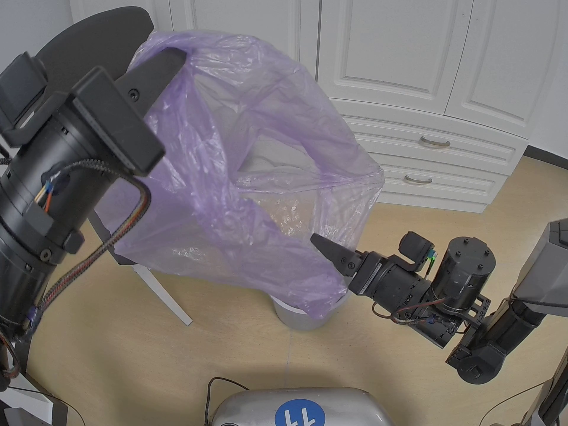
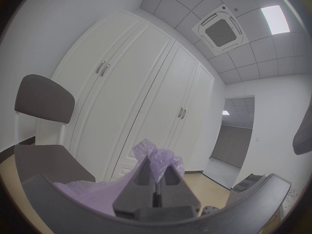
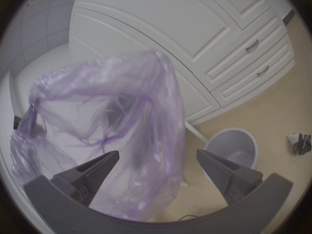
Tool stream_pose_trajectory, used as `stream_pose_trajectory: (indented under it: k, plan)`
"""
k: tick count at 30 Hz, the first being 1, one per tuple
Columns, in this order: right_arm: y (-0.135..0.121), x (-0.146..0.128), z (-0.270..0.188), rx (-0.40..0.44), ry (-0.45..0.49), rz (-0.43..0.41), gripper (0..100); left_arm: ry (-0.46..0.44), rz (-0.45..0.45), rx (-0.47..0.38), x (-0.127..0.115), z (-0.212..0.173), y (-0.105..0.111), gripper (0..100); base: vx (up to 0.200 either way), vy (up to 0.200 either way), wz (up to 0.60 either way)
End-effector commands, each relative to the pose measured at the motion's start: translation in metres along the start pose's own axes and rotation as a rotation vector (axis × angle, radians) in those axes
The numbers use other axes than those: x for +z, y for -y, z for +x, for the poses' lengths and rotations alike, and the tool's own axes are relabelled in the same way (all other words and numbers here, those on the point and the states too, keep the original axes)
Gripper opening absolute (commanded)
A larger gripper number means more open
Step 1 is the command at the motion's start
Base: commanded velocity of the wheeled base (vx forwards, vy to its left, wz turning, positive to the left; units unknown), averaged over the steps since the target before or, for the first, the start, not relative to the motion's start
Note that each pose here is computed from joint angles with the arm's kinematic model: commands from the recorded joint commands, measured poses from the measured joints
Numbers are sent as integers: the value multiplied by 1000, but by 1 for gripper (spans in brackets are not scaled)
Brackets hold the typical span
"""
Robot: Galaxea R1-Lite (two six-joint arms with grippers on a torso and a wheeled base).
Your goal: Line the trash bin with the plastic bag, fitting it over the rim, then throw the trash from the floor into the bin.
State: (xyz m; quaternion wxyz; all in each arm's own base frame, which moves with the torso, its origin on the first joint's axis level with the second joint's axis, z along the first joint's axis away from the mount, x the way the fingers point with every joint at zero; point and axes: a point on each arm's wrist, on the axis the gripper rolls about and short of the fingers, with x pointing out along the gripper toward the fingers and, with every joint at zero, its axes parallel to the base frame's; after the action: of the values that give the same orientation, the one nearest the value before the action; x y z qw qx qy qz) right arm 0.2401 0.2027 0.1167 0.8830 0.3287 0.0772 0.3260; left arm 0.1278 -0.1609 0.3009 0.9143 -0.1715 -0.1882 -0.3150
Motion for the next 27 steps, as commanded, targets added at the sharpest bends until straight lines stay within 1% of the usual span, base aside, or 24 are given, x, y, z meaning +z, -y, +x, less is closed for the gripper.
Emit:
stream_pose_trajectory:
  k: [1,9,18,27]
  plan:
    - [8,-10,1,-16,-29,5,100,-4,-3,-6,-1,-1,1,0,0,0,0]
    - [8,-10,3,-14,-24,46,100,-9,-2,-7,-2,-1,1,0,0,0,0]
    - [10,0,3,-20,11,29,100,-17,-3,-12,-4,-1,3,0,0,0,0]
    - [10,0,3,-20,11,28,100,-29,-5,-23,-7,-1,6,0,0,0,0]
